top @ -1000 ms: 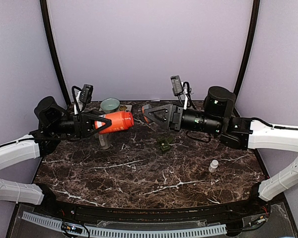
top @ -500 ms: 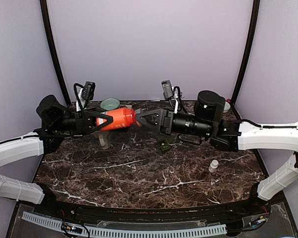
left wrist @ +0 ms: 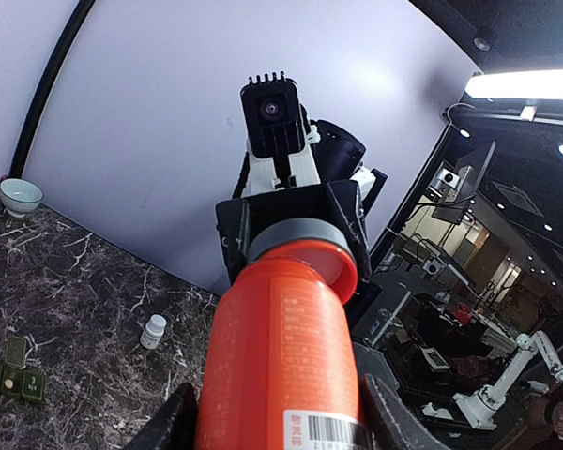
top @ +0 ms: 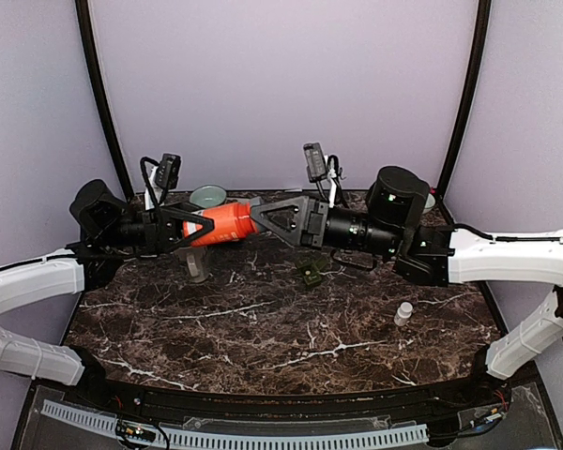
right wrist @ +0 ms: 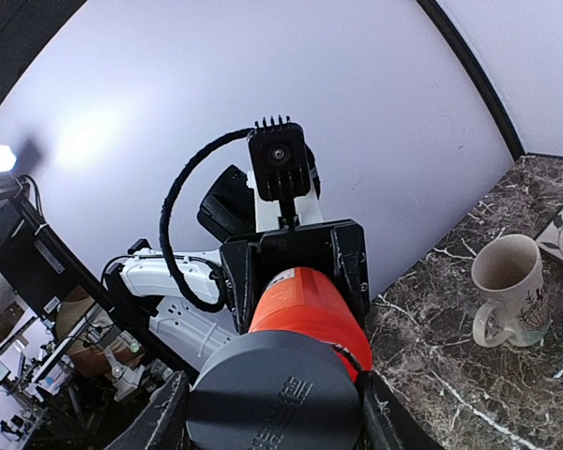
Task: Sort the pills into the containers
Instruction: Close the lid of the pill bottle on the pill bottle.
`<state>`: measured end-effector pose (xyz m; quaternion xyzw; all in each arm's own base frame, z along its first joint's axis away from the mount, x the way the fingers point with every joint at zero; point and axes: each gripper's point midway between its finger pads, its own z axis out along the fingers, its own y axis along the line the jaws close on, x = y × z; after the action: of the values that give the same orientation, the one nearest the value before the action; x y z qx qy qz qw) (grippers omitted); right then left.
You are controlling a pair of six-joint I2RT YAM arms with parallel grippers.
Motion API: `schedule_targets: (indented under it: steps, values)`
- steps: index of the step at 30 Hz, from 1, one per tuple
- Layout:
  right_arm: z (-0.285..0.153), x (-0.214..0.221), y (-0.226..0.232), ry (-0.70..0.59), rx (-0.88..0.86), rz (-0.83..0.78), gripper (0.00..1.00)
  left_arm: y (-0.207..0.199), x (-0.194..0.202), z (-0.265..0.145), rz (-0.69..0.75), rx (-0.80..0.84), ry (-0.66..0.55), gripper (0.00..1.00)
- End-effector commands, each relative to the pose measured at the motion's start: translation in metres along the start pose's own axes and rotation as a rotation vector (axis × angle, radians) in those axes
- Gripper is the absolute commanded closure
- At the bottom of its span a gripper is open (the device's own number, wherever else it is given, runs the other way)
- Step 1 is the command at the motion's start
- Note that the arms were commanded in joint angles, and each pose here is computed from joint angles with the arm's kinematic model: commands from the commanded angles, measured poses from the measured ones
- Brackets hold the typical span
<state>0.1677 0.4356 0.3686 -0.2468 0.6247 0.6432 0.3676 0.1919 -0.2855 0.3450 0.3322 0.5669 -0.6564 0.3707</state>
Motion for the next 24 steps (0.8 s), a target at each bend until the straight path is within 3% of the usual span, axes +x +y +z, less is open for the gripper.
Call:
schedule_targets:
  steps: [1,17,24]
  values:
    - [0.007,-0.006,0.023,-0.008,-0.092,0.040,1.00,-0.017,-0.023,0.001,0.086,0.044,-0.039,1.00]
    - [-0.001,-0.009,-0.005,-0.031,0.095,-0.062,1.00,-0.025,-0.024,-0.001,0.095,0.053,-0.040,1.00]
    - [0.006,-0.007,-0.005,-0.026,0.077,-0.057,1.00,-0.025,-0.024,-0.001,0.092,0.056,-0.038,1.00]
